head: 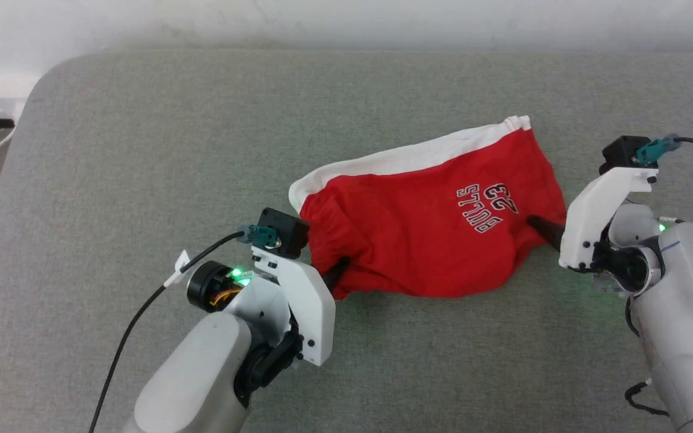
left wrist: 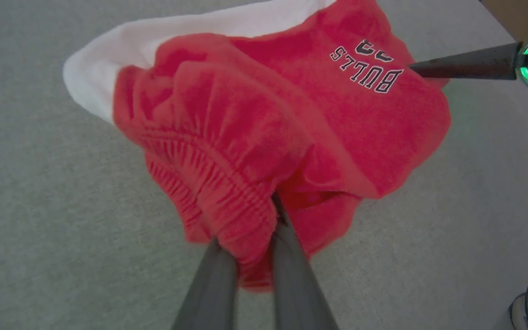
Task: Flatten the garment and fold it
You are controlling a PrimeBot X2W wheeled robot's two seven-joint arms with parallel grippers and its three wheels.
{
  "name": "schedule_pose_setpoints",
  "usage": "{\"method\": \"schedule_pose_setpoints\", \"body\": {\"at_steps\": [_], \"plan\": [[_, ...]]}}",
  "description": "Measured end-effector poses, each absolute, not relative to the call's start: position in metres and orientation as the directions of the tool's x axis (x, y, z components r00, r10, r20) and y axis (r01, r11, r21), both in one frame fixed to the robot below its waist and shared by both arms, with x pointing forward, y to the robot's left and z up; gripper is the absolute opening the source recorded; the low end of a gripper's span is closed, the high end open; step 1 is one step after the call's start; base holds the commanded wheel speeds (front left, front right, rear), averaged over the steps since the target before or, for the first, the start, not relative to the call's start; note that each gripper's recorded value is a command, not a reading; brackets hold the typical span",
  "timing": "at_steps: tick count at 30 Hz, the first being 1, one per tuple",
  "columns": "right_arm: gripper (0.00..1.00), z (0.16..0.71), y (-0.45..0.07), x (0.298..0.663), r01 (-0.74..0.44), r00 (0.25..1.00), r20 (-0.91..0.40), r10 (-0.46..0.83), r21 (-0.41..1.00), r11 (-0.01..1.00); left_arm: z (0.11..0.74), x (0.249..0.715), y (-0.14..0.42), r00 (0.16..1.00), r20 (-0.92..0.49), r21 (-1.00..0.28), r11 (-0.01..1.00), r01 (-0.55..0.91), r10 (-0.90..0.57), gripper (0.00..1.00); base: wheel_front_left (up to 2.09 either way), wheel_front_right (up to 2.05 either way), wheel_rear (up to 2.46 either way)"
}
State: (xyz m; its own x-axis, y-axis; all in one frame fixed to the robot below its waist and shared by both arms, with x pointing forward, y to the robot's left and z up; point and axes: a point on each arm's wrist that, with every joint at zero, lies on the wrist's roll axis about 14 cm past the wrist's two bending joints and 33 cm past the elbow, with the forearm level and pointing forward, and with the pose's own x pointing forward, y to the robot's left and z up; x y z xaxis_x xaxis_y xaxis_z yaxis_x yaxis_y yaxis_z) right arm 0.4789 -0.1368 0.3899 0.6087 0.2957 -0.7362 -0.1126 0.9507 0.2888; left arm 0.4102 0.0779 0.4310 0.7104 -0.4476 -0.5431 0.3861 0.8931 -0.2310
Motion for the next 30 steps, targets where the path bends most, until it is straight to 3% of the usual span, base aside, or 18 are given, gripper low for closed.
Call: {"method": "schedule_pose_setpoints", "body": {"at_steps": [3,6,7,12,20,24,30], "plan": [[1.00,0.374,-0.128,0.478,-0.119,0.535,-0.788,0.305,0.288,0.950,0.429,0.410,0.081,0.714,-0.542,-0.235,0.896,0.377,-0.443,0.00,0.00,0.00,0.00],[0.20,0.367,-0.123,0.479,-0.100,0.481,-0.814,0.326,0.318,0.943,0.426,0.410,0.086,0.720,-0.547,-0.237,0.904,0.357,-0.428,0.00,0.00,0.00,0.00],[0.00,0.365,-0.123,0.479,-0.103,0.463,-0.825,0.325,0.314,0.944,0.425,0.410,0.089,0.720,-0.551,-0.235,0.907,0.350,-0.421,0.00,0.00,0.00,0.00],[0.00,0.368,-0.118,0.474,-0.122,0.429,-0.837,0.339,0.318,0.940,0.425,0.407,0.094,0.724,-0.557,-0.227,0.913,0.339,-0.407,0.00,0.00,0.00,0.00],[0.00,0.394,-0.116,0.458,-0.199,0.533,-0.756,0.380,0.325,0.925,0.440,0.400,0.107,0.752,-0.538,-0.203,0.924,0.324,-0.382,0.00,0.00,0.00,0.00],[0.00,0.411,-0.114,0.440,-0.266,0.571,-0.709,0.413,0.316,0.910,0.436,0.391,0.113,0.745,-0.557,-0.207,0.930,0.303,-0.367,0.00,0.00,0.00,0.00],[0.00,0.404,-0.139,0.389,-0.249,0.586,-0.710,0.391,0.301,0.920,0.424,0.370,0.102,0.691,-0.603,-0.227,0.916,0.331,-0.399,0.00,0.00,0.00,0.00]]}}
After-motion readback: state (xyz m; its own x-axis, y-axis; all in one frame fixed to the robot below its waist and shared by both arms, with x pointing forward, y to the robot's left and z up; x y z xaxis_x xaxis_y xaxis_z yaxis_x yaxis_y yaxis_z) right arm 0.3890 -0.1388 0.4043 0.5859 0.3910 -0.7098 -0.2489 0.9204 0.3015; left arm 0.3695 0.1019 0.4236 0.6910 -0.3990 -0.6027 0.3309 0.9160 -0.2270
